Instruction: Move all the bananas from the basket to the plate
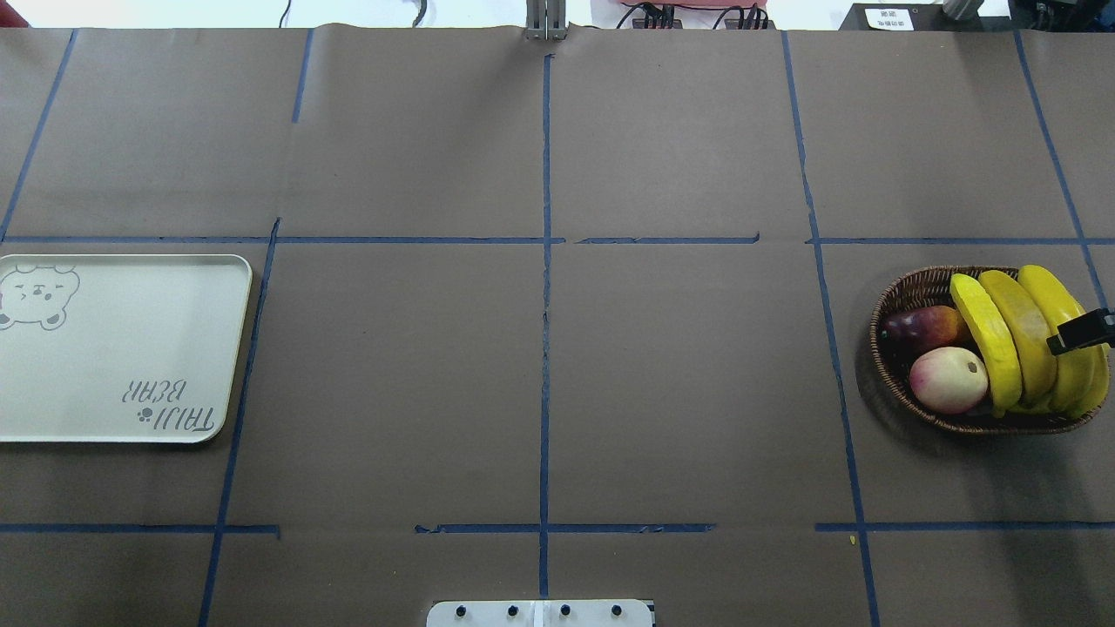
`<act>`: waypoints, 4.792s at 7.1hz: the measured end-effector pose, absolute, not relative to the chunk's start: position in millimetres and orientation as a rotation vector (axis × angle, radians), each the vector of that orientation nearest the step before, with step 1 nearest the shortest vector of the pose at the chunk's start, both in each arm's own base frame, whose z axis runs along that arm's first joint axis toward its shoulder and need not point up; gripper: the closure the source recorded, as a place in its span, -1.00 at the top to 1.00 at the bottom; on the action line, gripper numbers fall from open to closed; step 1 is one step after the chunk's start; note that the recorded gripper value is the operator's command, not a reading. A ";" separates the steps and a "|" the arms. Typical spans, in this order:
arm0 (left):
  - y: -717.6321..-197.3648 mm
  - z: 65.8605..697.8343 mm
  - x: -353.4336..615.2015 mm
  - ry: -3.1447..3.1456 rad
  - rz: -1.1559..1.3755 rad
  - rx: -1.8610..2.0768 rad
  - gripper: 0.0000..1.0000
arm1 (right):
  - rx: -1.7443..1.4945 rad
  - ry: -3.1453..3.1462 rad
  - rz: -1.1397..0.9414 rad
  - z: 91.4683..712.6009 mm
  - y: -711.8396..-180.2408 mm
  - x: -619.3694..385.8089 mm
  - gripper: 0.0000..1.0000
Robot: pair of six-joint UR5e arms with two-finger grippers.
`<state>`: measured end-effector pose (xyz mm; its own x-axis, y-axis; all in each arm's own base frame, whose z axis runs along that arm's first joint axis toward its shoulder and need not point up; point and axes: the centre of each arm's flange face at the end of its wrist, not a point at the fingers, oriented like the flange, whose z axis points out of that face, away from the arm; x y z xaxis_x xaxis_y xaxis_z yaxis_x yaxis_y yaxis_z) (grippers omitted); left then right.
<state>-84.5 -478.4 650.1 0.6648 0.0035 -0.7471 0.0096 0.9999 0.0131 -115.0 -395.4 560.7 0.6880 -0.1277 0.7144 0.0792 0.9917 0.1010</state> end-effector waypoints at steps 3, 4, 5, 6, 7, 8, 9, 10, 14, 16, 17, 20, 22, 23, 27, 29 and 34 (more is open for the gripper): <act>-478.5 651.0 -84.4 0.844 -0.004 0.015 1.00 | 0.061 -0.803 -0.119 562.3 -393.5 -115.6 -0.05; -478.7 650.7 -84.4 0.844 -0.004 0.015 1.00 | 0.061 -0.802 -0.119 562.6 -393.2 -115.3 -0.06; -479.1 650.1 -84.4 0.844 -0.003 0.016 1.00 | 0.063 -0.799 -0.119 562.9 -393.1 -115.0 -0.22; -479.3 649.2 -84.4 0.844 -0.002 0.018 1.00 | 0.068 -0.795 -0.118 562.7 -393.4 -114.6 -0.63; -479.8 648.0 -84.4 0.843 -0.001 0.020 1.00 | 0.071 -0.794 -0.118 561.9 -393.5 -114.2 -0.91; -480.3 647.0 -84.5 0.843 -0.001 0.022 1.00 | 0.075 -0.794 -0.118 560.5 -393.6 -113.7 -0.99; -481.3 645.5 -84.5 0.843 -0.001 0.024 1.00 | 0.080 -0.796 -0.119 557.8 -393.7 -113.1 -1.00; -482.7 644.0 -84.6 0.843 -0.001 0.027 1.00 | 0.090 -0.801 -0.114 553.2 -394.2 -109.8 -1.00; -484.7 642.7 -84.7 0.842 -0.001 0.029 1.00 | 0.189 -0.837 -0.086 536.3 -392.0 -45.4 -1.00; -487.1 638.5 -84.4 0.843 -0.005 0.033 1.00 | 0.223 -0.951 -0.056 503.5 -403.4 -21.1 -1.00; -491.6 632.5 -84.0 0.843 -0.016 0.036 1.00 | 0.214 -0.994 -0.031 477.9 -422.8 -26.3 -1.00; -518.4 573.0 -43.1 0.865 -0.103 0.095 0.98 | 0.066 -1.140 0.054 364.6 -467.7 -126.0 -0.99; -527.2 520.1 66.6 0.986 -0.201 0.123 0.98 | 0.038 -1.198 0.074 296.9 -457.9 -220.1 -1.00; -527.7 474.4 138.2 1.113 -0.271 0.088 0.98 | 0.052 -1.228 0.076 271.2 -442.6 -268.1 -0.99; -518.2 276.5 323.2 1.440 -0.567 -0.172 0.98 | 0.132 -1.351 0.052 172.7 -370.2 -405.8 -0.99; -496.7 213.0 371.8 1.535 -0.633 -0.273 0.98 | 0.187 -1.412 0.048 147.4 -352.5 -429.1 -0.99; -446.6 164.1 429.8 1.630 -0.530 -0.325 0.98 | 0.204 -1.481 0.034 133.7 -342.1 -433.2 -0.97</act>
